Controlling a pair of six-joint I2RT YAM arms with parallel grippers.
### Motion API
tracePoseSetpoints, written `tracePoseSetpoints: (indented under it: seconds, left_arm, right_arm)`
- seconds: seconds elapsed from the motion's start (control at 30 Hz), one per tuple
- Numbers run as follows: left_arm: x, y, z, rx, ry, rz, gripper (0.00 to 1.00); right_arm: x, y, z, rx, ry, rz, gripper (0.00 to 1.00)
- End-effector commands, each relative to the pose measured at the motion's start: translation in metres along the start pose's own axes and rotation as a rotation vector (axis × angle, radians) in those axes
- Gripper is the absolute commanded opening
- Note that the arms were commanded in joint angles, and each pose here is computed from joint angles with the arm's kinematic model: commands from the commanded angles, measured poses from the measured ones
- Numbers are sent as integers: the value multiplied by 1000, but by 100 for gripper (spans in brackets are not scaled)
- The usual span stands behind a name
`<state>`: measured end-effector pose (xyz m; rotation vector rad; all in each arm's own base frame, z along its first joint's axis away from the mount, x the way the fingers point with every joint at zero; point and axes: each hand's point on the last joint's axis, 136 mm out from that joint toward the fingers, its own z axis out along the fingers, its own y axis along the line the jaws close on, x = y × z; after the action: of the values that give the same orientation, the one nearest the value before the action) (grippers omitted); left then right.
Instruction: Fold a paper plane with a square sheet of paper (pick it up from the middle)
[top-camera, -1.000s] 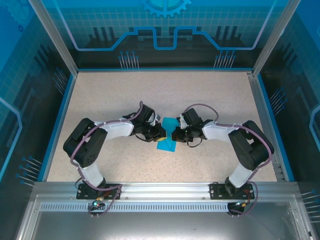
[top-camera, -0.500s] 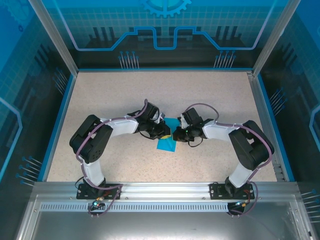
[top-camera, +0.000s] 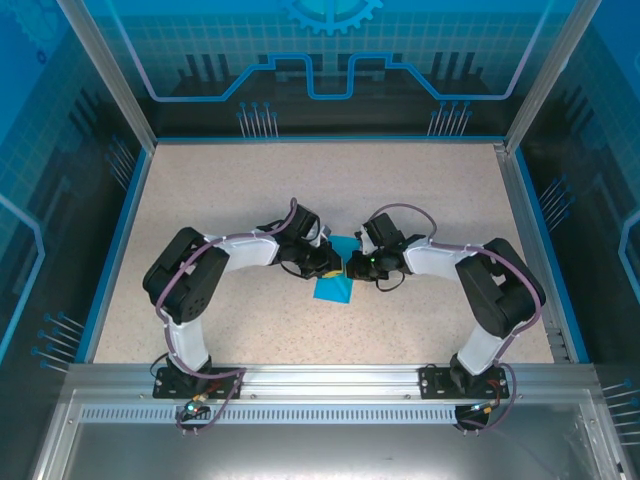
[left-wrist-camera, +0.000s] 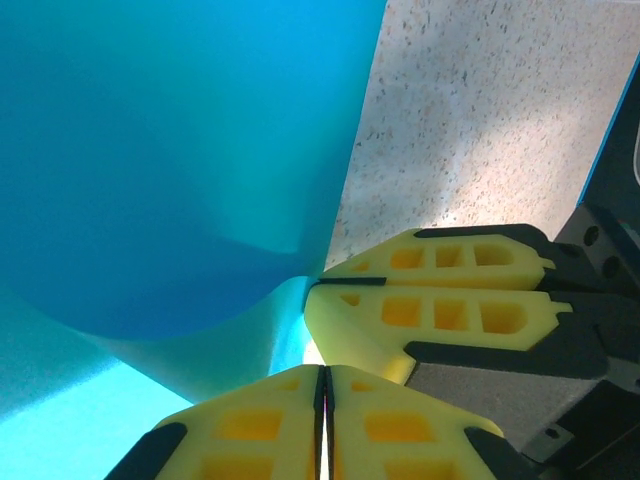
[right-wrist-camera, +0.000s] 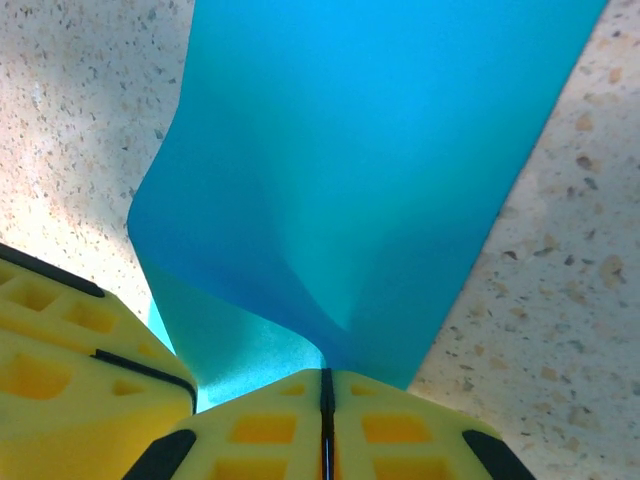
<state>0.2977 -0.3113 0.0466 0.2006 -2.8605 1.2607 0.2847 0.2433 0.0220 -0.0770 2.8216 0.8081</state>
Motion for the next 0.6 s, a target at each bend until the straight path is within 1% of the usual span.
tracePoseSetpoints:
  seconds: [0.0, 0.57]
  left_arm:
    - [1, 0, 5, -9, 21, 11, 12]
    - [-2, 3, 10, -20, 26, 14, 10]
  right_arm:
    - [-6, -9, 0, 31, -4, 6, 10]
    - [-6, -16, 4, 46, 4, 13, 9]
